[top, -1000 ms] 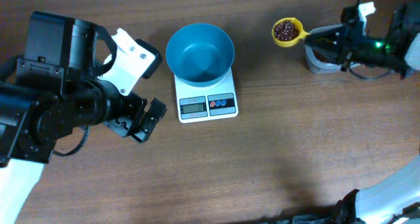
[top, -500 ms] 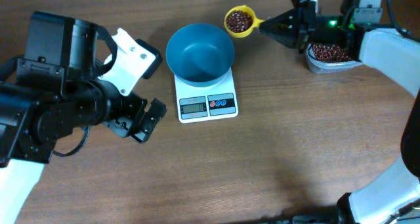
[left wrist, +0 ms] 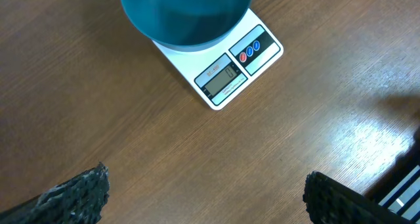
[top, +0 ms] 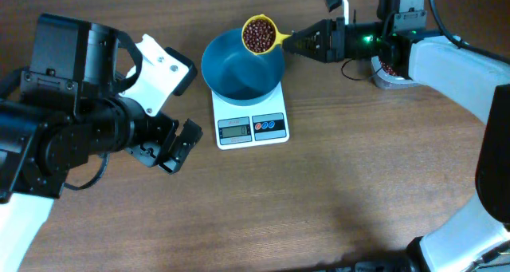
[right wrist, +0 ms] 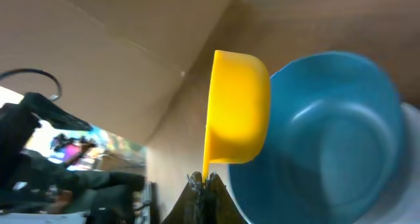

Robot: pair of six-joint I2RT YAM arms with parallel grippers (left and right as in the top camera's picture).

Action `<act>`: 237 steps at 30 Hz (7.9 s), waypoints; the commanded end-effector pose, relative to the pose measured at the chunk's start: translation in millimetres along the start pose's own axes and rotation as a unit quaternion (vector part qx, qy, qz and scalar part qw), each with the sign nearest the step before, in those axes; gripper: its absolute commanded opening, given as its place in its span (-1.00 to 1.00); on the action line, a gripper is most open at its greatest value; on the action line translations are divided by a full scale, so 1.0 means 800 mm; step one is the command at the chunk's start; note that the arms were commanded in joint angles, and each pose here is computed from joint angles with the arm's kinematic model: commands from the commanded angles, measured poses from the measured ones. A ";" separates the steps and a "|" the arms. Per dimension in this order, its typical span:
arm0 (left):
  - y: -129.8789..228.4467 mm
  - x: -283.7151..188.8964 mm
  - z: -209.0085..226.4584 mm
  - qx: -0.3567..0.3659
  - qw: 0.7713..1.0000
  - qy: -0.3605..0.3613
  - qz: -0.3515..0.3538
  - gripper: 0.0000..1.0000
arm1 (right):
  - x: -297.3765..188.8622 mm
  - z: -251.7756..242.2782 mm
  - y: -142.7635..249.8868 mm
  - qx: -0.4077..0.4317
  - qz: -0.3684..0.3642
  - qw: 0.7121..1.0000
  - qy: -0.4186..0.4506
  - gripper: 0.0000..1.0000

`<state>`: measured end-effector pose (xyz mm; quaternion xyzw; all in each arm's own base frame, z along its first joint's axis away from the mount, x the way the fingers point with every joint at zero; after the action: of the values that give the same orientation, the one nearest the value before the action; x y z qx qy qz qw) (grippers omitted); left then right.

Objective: Scoop item into bowl and weigh 50g on scale
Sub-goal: 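Carry the filled scoop left over the teal bowl, then tilt the scoop with the right gripper to pour beans into the bowl, then hold the scoop tilted over the bowl, shaking out beans gradually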

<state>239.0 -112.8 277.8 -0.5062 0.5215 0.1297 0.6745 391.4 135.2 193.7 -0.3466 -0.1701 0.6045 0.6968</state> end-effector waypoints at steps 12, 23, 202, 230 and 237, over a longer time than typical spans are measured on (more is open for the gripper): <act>-0.005 -0.008 -0.001 -0.001 1.000 -0.003 -0.012 0.97 | 0.004 -0.015 -0.003 -0.121 0.000 0.992 0.044 -0.92; -0.005 -0.008 -0.001 -0.001 1.000 -0.003 -0.012 0.97 | 0.019 0.002 0.000 -0.132 0.008 0.991 0.008 -0.92; -0.005 -0.008 -0.001 -0.001 1.000 -0.003 -0.012 0.97 | 0.000 0.012 -0.046 -0.387 -0.050 0.921 0.005 -0.92; -0.005 -0.008 -0.001 -0.001 1.000 -0.003 -0.012 0.97 | 0.000 -0.014 -0.031 -0.352 -0.029 0.934 0.046 -0.92; -0.005 -0.008 -0.001 -0.001 1.000 -0.003 -0.012 0.97 | 0.001 0.010 -0.040 -0.410 -0.046 0.911 -0.003 -0.92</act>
<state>239.0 -112.7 277.8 -0.5063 0.5214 0.1298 0.6745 412.8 135.7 214.1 -0.5935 -0.3968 0.4548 0.5324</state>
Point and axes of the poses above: each gripper's point midway between its finger pads, its own x axis out along the fingers, its own z axis along the line the jaws close on, y = z × x, the point moved 4 cm from there along -x, back along the fingers, and after that the axes turned 8 degrees about -x, right-handed, at the moved point
